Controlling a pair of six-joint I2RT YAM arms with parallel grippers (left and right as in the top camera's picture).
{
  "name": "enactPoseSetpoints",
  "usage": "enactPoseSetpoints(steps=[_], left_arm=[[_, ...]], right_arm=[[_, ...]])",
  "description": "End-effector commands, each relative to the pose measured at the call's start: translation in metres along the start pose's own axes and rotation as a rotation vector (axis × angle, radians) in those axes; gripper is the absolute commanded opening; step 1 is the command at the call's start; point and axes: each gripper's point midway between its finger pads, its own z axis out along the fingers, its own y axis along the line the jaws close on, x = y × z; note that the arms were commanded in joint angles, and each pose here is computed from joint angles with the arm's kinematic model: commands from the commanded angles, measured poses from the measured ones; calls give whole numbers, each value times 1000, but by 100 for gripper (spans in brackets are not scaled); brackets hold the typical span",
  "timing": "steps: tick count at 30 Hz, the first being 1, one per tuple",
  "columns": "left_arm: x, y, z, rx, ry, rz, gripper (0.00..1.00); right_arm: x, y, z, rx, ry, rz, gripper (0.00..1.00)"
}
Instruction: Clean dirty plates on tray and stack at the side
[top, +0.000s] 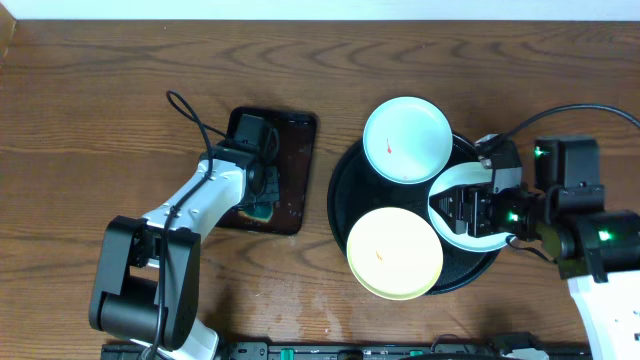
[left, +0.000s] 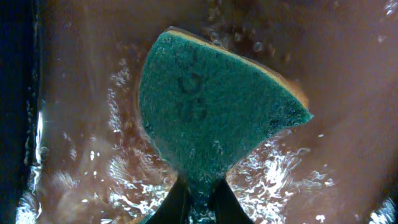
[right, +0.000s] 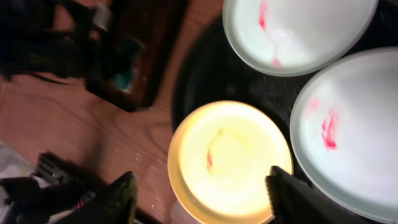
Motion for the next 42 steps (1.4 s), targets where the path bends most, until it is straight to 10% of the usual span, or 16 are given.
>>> enactPoseSetpoints(steps=[1, 6, 23, 31, 42], left_arm=[[-5, -12, -15, 54, 10, 1, 7], [-22, -26, -64, 132, -55, 3, 7], [1, -42, -160, 336, -164, 28, 7], [8, -49, -159, 344, -144, 54, 8], [18, -100, -162, 413, -170, 189, 7]], right_arm=[[7, -6, 12, 61, 65, -20, 57], [36, -17, 42, 132, 199, 51, 42], [163, -98, 124, 456, 549, 341, 44], [149, -101, 143, 438, 477, 355, 1], [98, -129, 154, 571, 199, 368, 1]])
